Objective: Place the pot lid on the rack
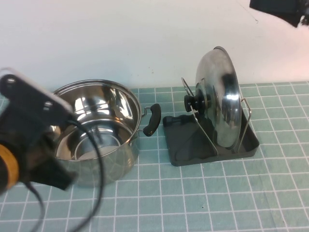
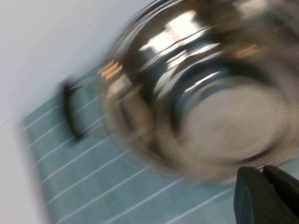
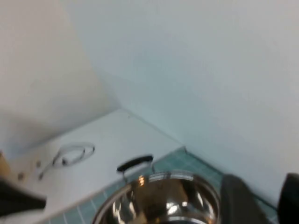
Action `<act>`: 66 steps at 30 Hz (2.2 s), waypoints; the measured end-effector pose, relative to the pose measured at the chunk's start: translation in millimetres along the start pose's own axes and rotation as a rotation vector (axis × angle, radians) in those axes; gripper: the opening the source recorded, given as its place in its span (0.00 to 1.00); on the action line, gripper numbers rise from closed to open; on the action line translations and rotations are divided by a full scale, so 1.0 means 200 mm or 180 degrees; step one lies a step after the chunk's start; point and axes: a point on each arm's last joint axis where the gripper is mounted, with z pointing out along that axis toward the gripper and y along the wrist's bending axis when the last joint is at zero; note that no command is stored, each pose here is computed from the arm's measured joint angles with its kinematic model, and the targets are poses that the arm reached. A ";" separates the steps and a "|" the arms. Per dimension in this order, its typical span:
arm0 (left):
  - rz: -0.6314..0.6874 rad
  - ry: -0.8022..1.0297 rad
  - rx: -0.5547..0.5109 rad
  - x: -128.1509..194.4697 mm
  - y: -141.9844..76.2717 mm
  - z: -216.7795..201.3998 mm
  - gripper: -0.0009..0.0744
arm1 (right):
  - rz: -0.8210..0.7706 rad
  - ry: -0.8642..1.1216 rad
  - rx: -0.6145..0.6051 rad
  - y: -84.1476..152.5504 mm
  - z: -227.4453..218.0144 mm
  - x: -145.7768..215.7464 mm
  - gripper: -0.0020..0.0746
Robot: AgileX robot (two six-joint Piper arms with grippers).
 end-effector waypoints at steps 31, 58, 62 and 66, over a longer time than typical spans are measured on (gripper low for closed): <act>-0.1505 -0.1755 0.0332 0.45 0.15 -0.44 0.01 | -0.1838 0.2271 0.2737 0.75 -0.66 0.32 0.03; -0.1366 -0.1952 0.0944 0.73 -0.04 -0.29 0.01 | -0.1363 0.1749 0.2775 1.02 -0.82 0.95 0.03; -0.1356 -0.1955 0.0938 0.73 -0.04 -0.29 0.01 | -0.1356 0.1751 0.2770 1.02 -0.82 0.95 0.03; -0.1356 -0.1955 0.0938 0.73 -0.04 -0.29 0.01 | -0.1356 0.1751 0.2770 1.02 -0.82 0.95 0.03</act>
